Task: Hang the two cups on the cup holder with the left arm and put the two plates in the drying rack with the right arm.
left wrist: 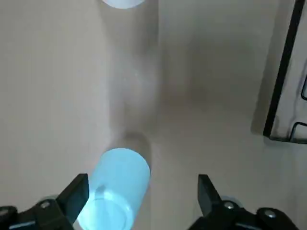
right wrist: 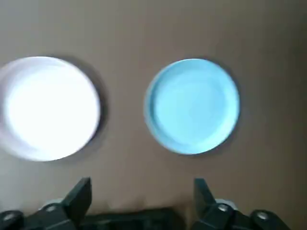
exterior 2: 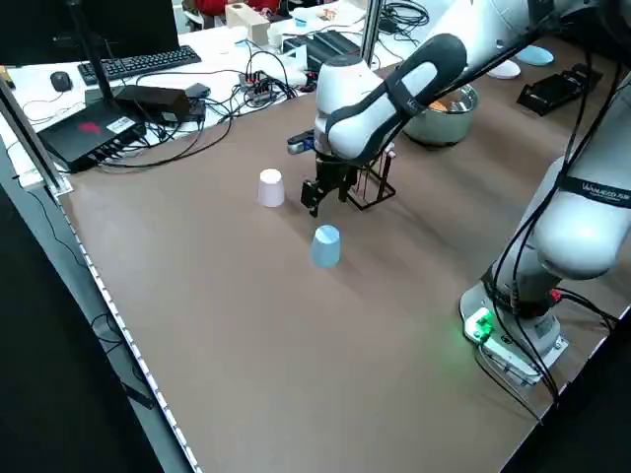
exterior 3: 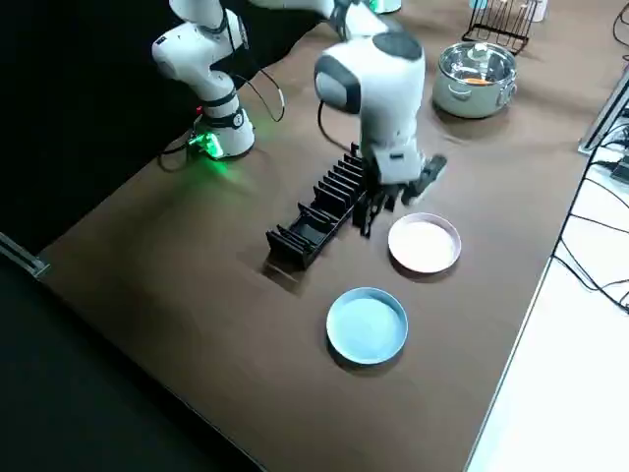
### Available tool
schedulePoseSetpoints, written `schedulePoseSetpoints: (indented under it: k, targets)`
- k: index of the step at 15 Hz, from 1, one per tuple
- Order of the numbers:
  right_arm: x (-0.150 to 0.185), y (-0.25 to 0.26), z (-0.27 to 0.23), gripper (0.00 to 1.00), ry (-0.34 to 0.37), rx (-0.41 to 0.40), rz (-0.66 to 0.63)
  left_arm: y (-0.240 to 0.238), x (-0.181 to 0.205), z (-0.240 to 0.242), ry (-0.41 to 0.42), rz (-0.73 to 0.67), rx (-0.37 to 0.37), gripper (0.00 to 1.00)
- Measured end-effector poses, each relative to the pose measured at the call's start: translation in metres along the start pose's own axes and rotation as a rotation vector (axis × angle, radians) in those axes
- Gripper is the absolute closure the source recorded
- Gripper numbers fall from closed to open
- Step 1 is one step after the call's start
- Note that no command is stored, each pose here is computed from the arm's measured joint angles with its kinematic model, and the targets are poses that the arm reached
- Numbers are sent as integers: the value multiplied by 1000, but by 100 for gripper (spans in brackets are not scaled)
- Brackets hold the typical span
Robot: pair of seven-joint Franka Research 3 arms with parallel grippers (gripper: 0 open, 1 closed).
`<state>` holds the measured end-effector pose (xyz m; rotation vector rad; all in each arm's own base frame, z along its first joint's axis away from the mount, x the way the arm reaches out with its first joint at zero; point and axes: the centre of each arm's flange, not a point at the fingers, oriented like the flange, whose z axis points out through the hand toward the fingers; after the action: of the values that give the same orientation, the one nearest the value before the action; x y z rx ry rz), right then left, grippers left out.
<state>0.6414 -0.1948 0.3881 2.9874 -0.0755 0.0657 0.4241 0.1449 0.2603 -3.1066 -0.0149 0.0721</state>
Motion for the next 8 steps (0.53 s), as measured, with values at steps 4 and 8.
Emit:
schedulePoseSetpoints:
  k: [4,8]
  targets:
    - [2,48,51,22,31,-68,22,-11,-3,15,-6,6,-9,0]
    - [3,94,113,25,136,-92,82,-37,-13,22,-6,16,-15,0]
